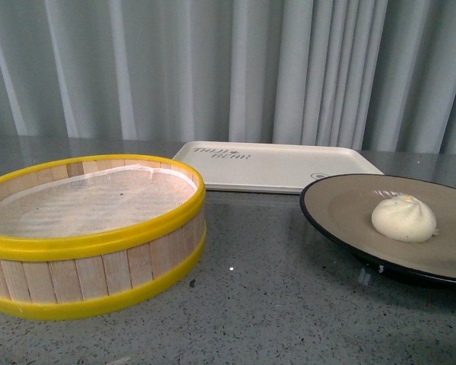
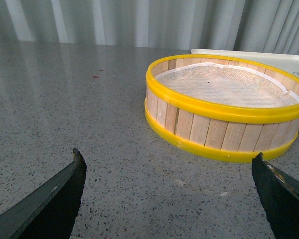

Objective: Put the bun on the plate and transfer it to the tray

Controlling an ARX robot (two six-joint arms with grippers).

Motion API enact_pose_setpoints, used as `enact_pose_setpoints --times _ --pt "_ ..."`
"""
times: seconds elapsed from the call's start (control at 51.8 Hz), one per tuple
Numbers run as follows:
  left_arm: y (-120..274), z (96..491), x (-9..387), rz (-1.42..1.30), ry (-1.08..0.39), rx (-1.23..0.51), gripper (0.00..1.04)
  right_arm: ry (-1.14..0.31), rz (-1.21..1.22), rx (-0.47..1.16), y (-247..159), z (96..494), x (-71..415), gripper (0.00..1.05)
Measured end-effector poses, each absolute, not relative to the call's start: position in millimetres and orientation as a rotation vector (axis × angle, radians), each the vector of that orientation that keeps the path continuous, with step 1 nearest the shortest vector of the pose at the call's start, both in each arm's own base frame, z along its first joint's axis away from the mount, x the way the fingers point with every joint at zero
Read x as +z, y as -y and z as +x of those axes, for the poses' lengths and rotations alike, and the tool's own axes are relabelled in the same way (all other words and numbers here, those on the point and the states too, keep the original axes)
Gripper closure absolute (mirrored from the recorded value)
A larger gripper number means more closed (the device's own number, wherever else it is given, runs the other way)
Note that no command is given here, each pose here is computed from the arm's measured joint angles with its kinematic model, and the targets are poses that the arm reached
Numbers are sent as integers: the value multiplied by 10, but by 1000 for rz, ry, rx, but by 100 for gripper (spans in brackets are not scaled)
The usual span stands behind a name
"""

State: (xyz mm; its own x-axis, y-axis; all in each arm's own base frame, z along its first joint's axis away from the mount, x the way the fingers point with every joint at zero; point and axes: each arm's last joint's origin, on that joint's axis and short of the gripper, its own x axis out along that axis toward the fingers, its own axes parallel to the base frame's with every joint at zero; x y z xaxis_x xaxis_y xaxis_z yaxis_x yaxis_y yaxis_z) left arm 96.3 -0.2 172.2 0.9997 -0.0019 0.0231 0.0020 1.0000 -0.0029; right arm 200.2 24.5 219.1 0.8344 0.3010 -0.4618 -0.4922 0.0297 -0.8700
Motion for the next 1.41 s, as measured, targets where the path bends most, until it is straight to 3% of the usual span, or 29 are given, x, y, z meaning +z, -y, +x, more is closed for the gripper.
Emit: enact_pose_setpoints --times 0.463,0.83,1.023,1.409 --pt "2 963 1722 -3 23 -2 7 -133 -1409 667 -324 2362 2063 10" --pt "2 963 1722 -3 23 -2 7 -144 -1432 666 -360 2562 1971 76" --pt "2 963 1722 -3 23 -2 7 -117 -1467 653 -408 2568 2000 102" --pt "2 963 1722 -3 23 -2 7 -36 -1534 609 -443 2518 2206 102"
